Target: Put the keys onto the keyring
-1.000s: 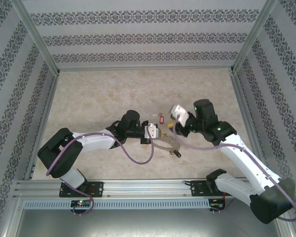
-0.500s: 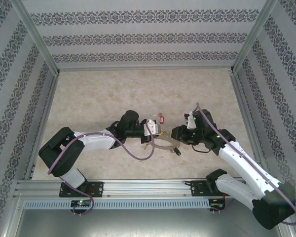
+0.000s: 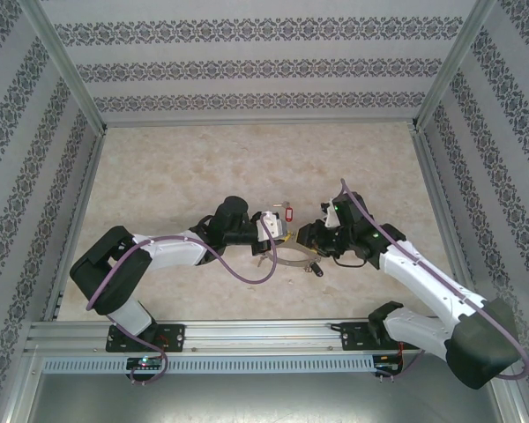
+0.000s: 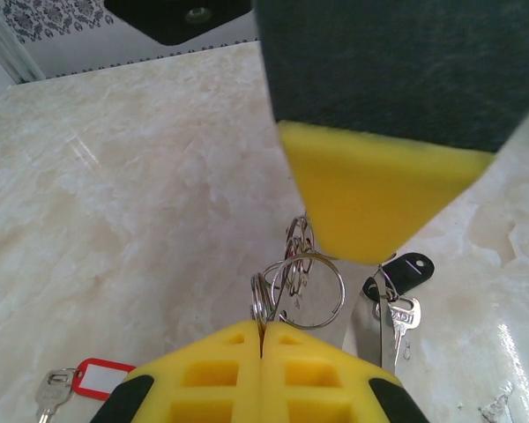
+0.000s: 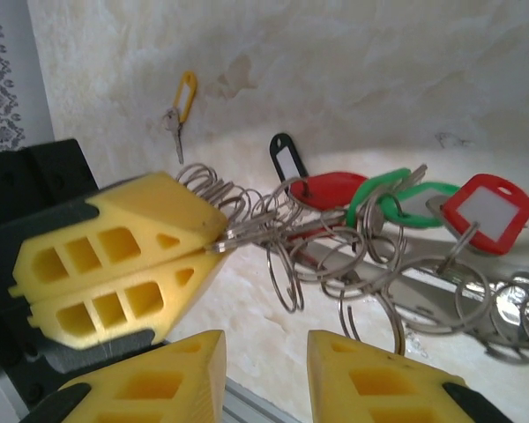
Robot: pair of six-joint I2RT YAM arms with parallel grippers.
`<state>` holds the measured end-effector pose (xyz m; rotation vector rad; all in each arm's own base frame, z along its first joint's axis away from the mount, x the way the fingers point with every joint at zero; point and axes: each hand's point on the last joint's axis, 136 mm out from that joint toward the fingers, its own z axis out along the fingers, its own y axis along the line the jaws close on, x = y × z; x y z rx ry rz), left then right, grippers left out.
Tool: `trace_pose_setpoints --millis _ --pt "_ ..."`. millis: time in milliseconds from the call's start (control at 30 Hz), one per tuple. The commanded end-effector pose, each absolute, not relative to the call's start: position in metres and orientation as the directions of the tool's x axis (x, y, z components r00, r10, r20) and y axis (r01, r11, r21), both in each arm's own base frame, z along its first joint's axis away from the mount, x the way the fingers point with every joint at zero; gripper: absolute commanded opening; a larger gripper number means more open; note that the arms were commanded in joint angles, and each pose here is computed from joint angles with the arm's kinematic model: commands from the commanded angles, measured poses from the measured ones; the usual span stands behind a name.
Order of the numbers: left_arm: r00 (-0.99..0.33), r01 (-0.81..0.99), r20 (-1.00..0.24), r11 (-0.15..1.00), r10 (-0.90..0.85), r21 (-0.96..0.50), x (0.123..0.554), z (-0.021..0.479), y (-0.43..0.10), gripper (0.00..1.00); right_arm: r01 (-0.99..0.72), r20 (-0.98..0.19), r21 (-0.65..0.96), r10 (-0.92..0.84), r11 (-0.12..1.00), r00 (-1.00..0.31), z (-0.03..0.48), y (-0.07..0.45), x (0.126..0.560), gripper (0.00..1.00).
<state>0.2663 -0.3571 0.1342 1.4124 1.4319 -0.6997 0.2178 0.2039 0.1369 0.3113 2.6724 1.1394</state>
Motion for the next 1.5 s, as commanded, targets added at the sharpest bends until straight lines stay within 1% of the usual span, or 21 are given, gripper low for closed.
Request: trace_pose_setpoints --millis 0,400,633,1000,1167,1267,1367,1400,1467 --pt "0.123 0.966 -0.913 0.164 0.389 0.200 0.268 0.135 -0.360 0.00 0.122 -0.112 0.737 0.298 0.665 -0.948 0.137 0.205 0.223 0.29" --pt "0.125 0.966 -0.912 0.162 0.391 0.202 0.267 0.134 -0.359 0.00 0.130 -0.115 0.717 0.300 0.685 -0.947 0.127 0.206 0.230 0.27" --pt "0.125 0.967 -0.915 0.161 0.384 0.200 0.267 0.133 -0.359 0.00 0.143 -0.108 0.723 0.315 0.676 -0.943 0.125 0.206 0.234 0.27" --pt "0.127 0.965 -0.917 0.166 0.377 0.202 0.266 0.134 -0.358 0.00 0.168 -0.113 0.713 0.348 0.681 -0.931 0.119 0.205 0.242 0.18" --pt "0.132 0.964 -0.916 0.166 0.378 0.207 0.266 0.134 -0.358 0.00 0.184 -0.112 0.711 0.368 0.678 -0.923 0.120 0.203 0.244 0.17" --pt "0.133 0.964 -0.917 0.166 0.376 0.208 0.266 0.135 -0.358 0.00 0.198 -0.096 0.708 0.370 0.678 -0.924 0.117 0.203 0.243 0.13" --pt "0.134 0.963 -0.916 0.168 0.378 0.210 0.266 0.135 -0.357 0.00 0.211 -0.081 0.714 0.378 0.667 -0.922 0.117 0.205 0.243 0.06" --pt "0.137 0.963 -0.915 0.167 0.378 0.214 0.265 0.136 -0.357 0.00 0.216 -0.075 0.721 0.383 0.659 -0.921 0.120 0.206 0.244 0.02" --pt "0.143 0.959 -0.912 0.173 0.384 0.224 0.266 0.135 -0.355 0.00 0.229 -0.057 0.728 0.391 0.646 -0.919 0.123 0.207 0.243 0.00"
